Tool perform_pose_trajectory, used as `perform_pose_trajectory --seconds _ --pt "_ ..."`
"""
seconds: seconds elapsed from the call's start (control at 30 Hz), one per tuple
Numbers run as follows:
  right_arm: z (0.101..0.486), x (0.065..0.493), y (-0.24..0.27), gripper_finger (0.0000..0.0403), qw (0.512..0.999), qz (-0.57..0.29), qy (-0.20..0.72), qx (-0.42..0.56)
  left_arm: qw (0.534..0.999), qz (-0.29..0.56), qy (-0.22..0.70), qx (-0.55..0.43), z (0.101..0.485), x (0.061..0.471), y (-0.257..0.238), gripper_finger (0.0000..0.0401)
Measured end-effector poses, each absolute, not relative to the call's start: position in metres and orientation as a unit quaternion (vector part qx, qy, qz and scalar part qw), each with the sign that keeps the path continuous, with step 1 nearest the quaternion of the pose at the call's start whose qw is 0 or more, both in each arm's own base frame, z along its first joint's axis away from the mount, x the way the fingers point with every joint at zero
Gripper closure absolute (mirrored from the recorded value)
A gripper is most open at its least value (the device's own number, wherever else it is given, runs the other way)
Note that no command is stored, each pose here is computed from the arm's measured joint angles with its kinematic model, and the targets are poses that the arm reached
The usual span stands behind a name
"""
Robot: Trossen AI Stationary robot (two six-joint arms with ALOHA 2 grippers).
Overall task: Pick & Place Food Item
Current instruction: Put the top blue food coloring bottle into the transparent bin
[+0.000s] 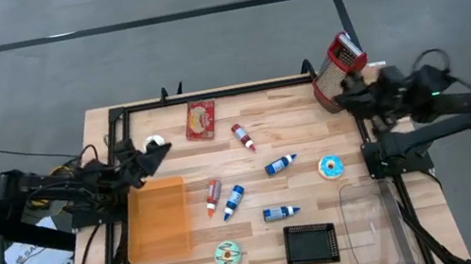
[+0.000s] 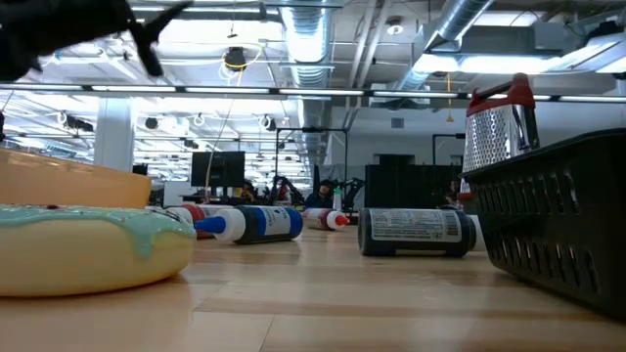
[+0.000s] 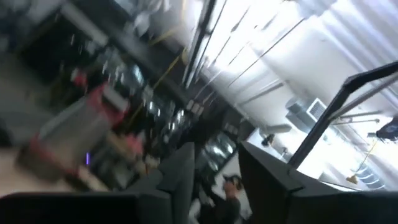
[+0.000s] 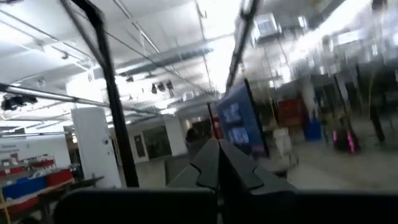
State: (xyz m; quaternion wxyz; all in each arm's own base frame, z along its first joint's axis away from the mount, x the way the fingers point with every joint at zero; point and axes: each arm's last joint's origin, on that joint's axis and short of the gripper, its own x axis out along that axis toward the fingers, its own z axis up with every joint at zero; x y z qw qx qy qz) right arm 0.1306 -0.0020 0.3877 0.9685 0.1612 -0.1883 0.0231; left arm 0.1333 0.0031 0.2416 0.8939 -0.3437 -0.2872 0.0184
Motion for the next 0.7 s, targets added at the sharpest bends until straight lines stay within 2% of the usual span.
perform_pose_trajectory --seconds 0.1,0.17,0.3,0.37,0.5,0.7 --pt "0.367 0.164 -0.012 0.0378 0.966 -0.013 -0.099 0.238 0.902 0.027 -0.317 -0.292 0.266 0.134 0.003 0.0247" --pt "0.351 0.184 -0.019 0.0356 0.958 -0.04 -0.002 0.285 0.904 0.032 -0.334 -0.266 0.281 0.135 0.003 0.0237" --pt "0.335 0.215 -0.033 0.0311 0.932 -0.055 0.175 0.313 0.912 0.027 -0.338 -0.232 0.31 0.137 0.002 0.0226" --pt "0.34 0.231 -0.037 0.0287 0.926 -0.046 0.234 0.291 0.918 0.021 -0.326 -0.224 0.323 0.138 0.002 0.0221" --pt "0.347 0.262 -0.037 0.0233 0.911 -0.02 0.371 0.181 0.936 0.014 -0.276 -0.216 0.345 0.144 0.0 0.0213" --pt "0.33 0.294 -0.043 0.0166 0.844 0.039 0.531 0.059 0.956 0.014 -0.211 -0.201 0.362 0.146 -0.001 0.02"
